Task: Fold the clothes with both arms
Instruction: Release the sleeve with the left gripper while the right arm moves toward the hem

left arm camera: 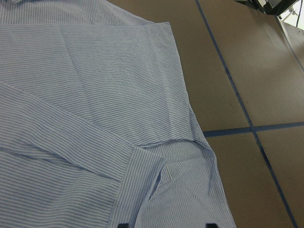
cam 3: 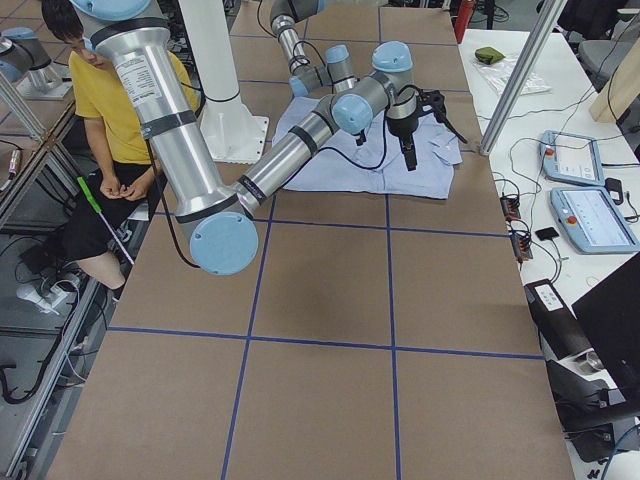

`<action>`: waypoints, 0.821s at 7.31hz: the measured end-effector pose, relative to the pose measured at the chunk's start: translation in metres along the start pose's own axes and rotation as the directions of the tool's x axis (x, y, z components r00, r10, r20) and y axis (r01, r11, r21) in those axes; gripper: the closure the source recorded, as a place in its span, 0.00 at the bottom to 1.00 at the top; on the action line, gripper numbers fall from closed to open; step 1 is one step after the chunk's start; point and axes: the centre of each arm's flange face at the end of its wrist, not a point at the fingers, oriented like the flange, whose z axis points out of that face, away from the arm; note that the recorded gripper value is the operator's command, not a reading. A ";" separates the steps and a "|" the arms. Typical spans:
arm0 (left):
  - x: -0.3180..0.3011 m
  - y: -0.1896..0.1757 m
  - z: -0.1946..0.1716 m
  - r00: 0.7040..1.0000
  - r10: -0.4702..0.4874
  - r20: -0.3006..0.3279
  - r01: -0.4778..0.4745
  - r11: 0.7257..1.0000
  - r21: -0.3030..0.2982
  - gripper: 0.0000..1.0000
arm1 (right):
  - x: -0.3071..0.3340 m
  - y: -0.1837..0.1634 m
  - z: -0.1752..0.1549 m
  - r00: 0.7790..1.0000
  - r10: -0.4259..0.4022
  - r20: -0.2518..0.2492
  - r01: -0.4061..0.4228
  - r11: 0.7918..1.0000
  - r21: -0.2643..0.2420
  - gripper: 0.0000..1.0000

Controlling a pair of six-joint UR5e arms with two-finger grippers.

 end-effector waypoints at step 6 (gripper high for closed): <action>-0.103 0.061 -0.167 0.983 0.110 0.150 -0.098 0.991 -0.087 0.00 | -0.114 0.210 0.038 0.980 0.199 -0.031 -0.199 0.980 0.008 0.00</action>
